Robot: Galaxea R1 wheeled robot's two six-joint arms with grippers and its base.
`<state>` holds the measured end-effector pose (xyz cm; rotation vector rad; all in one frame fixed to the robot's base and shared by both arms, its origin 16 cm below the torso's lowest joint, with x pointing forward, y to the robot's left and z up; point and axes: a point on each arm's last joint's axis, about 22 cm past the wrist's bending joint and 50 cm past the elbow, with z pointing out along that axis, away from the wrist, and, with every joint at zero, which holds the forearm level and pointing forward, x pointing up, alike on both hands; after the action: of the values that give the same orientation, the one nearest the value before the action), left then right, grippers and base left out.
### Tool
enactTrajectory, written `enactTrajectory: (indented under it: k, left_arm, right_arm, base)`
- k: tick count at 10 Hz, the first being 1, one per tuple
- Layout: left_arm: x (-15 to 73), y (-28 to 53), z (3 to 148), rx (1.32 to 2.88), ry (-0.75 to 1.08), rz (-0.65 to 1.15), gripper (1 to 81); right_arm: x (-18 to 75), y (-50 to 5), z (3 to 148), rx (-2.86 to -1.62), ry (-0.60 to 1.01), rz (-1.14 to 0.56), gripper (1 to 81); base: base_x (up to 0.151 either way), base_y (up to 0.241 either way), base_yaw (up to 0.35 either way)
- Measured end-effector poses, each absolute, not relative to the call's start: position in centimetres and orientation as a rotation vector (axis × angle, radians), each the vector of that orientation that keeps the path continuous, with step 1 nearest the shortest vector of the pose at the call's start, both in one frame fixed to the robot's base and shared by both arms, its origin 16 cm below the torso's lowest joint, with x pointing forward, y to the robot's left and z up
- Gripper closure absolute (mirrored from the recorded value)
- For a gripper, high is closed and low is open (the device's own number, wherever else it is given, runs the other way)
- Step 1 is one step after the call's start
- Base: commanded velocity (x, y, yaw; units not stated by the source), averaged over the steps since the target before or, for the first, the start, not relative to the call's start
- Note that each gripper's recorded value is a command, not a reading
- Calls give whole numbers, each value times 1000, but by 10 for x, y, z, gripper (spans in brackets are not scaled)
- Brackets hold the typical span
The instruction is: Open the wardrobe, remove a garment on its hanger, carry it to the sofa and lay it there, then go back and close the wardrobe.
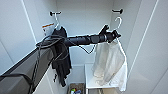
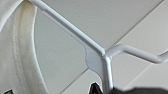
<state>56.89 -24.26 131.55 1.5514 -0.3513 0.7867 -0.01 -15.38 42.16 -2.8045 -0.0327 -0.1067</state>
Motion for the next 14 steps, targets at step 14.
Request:
enactTrajectory:
  k: [14]
  left_arm:
    - [496,-223,1250,1515,-383,600,811]
  right_arm:
    - [1,-153,422,-2805,-30,-121,10]
  base:
    - [-129,0,0]
